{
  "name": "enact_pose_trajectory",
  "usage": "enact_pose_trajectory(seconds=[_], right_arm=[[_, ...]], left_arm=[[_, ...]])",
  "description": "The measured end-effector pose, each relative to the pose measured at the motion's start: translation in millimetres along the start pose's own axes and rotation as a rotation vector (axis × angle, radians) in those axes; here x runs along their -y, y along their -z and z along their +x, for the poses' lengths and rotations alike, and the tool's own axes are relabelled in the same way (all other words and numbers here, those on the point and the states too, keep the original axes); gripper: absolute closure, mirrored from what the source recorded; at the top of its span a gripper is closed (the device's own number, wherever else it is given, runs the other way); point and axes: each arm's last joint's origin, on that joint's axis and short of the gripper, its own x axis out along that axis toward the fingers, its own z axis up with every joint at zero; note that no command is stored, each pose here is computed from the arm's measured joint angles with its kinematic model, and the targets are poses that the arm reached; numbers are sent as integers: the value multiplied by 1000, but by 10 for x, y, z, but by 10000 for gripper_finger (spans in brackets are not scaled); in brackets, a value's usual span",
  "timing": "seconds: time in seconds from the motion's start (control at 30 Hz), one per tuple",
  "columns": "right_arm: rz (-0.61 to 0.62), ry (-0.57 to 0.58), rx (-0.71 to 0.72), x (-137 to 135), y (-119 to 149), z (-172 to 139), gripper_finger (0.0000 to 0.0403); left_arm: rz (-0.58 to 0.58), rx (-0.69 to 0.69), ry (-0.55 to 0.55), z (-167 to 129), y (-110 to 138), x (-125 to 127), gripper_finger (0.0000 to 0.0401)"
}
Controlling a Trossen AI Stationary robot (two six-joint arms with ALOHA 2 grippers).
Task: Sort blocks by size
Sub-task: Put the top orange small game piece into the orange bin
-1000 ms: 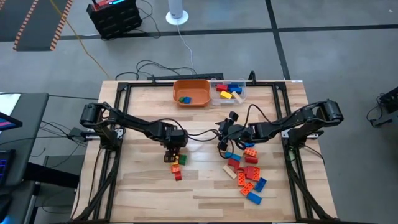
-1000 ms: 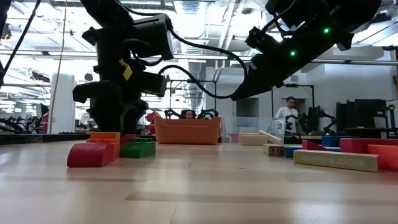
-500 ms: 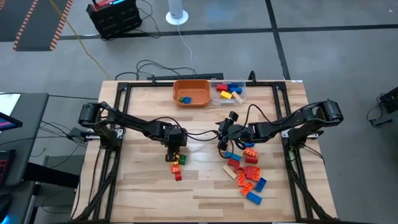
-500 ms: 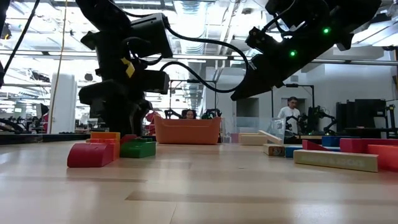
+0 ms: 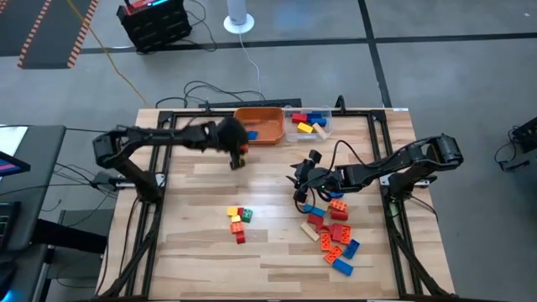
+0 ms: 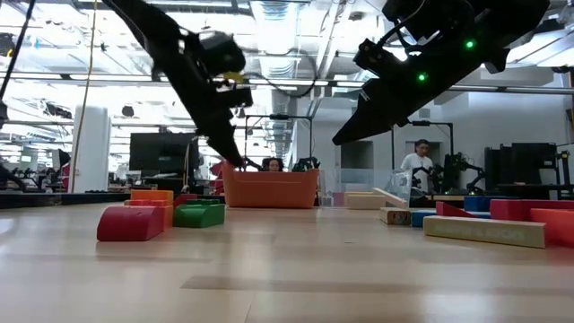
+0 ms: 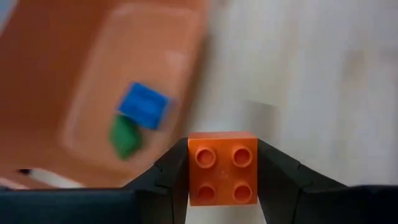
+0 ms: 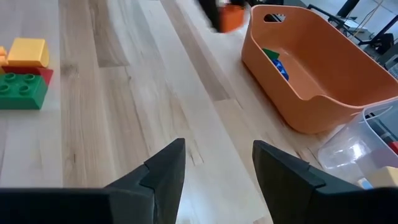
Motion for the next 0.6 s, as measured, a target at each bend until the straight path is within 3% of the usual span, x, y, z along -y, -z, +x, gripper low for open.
enact_pose_trajectory(seconds=[0.13, 0.27, 0.43, 0.6], right_arm=[[-2, 0, -1, 0, 1, 0, 186], [-3, 7, -6, 21, 3, 11, 186], [-6, 10, -14, 28, 12, 14, 186], [-10, 10, -22, 28, 20, 13, 186]], left_arm=[[-78, 21, -10, 102, -79, -437, 269], [-115, 45, 3, 214, -178, -686, 269], [-128, 29, 40, 422, -260, -801, 269], [-163, -64, -15, 681, -278, -860, 263]])
